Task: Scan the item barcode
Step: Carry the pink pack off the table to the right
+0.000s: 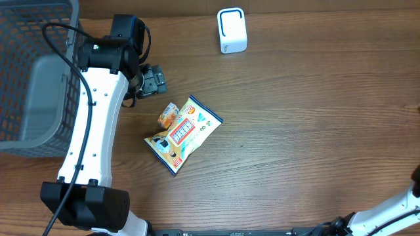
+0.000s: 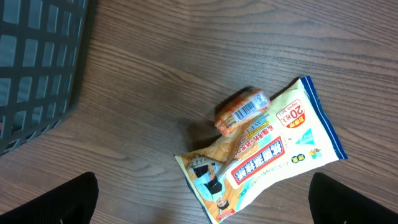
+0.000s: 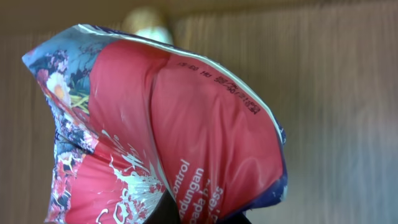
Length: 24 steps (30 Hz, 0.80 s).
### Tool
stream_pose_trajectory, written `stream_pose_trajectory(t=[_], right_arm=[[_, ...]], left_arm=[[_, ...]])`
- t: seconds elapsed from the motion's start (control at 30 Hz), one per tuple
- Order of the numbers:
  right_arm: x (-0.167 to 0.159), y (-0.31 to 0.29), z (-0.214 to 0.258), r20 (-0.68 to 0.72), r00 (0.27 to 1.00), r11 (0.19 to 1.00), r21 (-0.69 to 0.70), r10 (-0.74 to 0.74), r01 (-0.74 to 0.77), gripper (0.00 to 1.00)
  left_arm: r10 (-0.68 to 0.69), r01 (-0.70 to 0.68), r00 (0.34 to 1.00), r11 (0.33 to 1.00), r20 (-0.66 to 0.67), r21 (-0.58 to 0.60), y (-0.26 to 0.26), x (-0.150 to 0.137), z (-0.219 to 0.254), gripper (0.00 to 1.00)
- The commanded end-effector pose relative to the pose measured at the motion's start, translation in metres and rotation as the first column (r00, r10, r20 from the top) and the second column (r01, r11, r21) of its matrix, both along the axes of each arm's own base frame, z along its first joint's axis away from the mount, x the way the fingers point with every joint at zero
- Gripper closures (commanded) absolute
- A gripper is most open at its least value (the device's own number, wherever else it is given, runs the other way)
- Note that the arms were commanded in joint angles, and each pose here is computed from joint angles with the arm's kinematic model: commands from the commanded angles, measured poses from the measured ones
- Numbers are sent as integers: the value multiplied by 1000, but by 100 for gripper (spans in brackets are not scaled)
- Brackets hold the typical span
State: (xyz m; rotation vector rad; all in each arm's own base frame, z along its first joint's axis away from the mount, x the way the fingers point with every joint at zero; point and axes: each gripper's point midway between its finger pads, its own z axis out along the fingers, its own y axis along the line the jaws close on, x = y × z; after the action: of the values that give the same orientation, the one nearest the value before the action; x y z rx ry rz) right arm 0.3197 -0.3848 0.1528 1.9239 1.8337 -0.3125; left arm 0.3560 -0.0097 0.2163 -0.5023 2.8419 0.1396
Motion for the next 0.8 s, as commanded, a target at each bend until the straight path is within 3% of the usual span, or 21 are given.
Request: stream_pose_trajectory(t=[0.0, 0.27, 0.33, 0.43, 0.53, 0.7, 0.77], right_arm=[[-18, -24, -7, -73, 996, 998, -33, 46, -48, 96], [-38, -56, -49, -101, 995, 1000, -7, -8, 7, 96], [-37, -59, -57, -107, 994, 1000, -8, 0, -1, 92], [-31, -61, -68, -97, 995, 1000, 6, 13, -13, 77], [-13, -57, -77, -53, 990, 991, 36, 133, -132, 64], [-7, -53, -77, -32, 984, 984, 49, 173, -172, 5], [-9, -51, -73, -34, 984, 984, 53, 173, -171, 0]], left_arm=[[-11, 11, 1000, 1000, 2, 1, -1, 2, 1, 0], [-11, 11, 1000, 1000, 2, 1, 0, 2, 1, 0], [-11, 11, 1000, 1000, 2, 1, 0, 2, 1, 0], [-11, 11, 1000, 1000, 2, 1, 0, 2, 1, 0], [-11, 11, 1000, 1000, 2, 1, 0, 2, 1, 0], [-11, 11, 1000, 1000, 2, 1, 0, 2, 1, 0], [-11, 11, 1000, 1000, 2, 1, 0, 2, 1, 0]])
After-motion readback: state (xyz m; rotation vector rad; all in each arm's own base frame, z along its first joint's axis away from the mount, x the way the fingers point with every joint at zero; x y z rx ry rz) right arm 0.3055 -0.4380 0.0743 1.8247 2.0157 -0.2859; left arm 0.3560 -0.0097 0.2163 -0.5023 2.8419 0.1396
